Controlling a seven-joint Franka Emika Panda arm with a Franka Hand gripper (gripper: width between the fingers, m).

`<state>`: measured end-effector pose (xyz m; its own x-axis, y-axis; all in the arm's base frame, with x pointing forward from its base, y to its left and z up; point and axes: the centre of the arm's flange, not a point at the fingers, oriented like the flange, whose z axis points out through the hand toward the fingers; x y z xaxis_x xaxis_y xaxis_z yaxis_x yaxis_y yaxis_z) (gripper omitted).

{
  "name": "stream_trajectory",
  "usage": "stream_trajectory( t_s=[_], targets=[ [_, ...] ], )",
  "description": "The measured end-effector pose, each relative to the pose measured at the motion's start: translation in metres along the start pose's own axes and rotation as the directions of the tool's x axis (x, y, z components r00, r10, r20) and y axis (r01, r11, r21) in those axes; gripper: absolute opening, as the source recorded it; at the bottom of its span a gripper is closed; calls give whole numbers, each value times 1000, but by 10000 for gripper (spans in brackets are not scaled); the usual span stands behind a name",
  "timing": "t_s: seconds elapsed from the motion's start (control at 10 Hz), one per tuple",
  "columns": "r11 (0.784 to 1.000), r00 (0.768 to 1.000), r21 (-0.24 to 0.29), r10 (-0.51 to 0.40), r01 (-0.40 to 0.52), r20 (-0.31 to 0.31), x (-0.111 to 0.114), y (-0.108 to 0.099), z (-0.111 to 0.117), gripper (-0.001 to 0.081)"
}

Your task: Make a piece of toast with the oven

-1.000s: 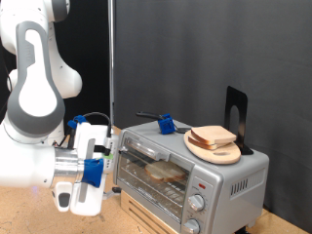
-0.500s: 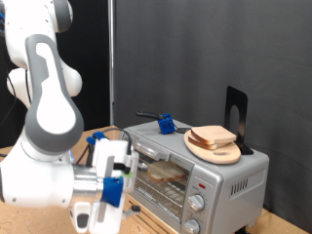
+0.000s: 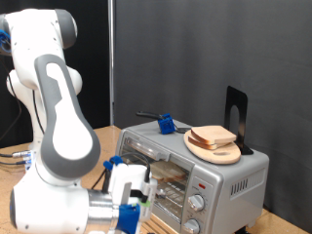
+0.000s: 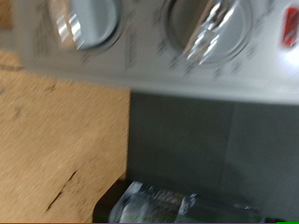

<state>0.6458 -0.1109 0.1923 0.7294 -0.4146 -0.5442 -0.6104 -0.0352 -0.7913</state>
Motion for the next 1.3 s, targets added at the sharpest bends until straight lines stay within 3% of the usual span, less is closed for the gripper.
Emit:
stream_trajectory(
  t_s=[0.1,0.6,0.9,1.1,1.3],
  targets=[
    [1000,1000,3,-9,9,-6,11,-1,5,800],
    [996,996,-37,78,-77,41,13,1,11,800],
    [998,998,-47,45,-43,53,30,-5,29,800],
    [996,994,-93,15,-5,109,35,-2,37,800],
    [994,993,-109,15,-2,120,39,4,38,800]
  ],
)
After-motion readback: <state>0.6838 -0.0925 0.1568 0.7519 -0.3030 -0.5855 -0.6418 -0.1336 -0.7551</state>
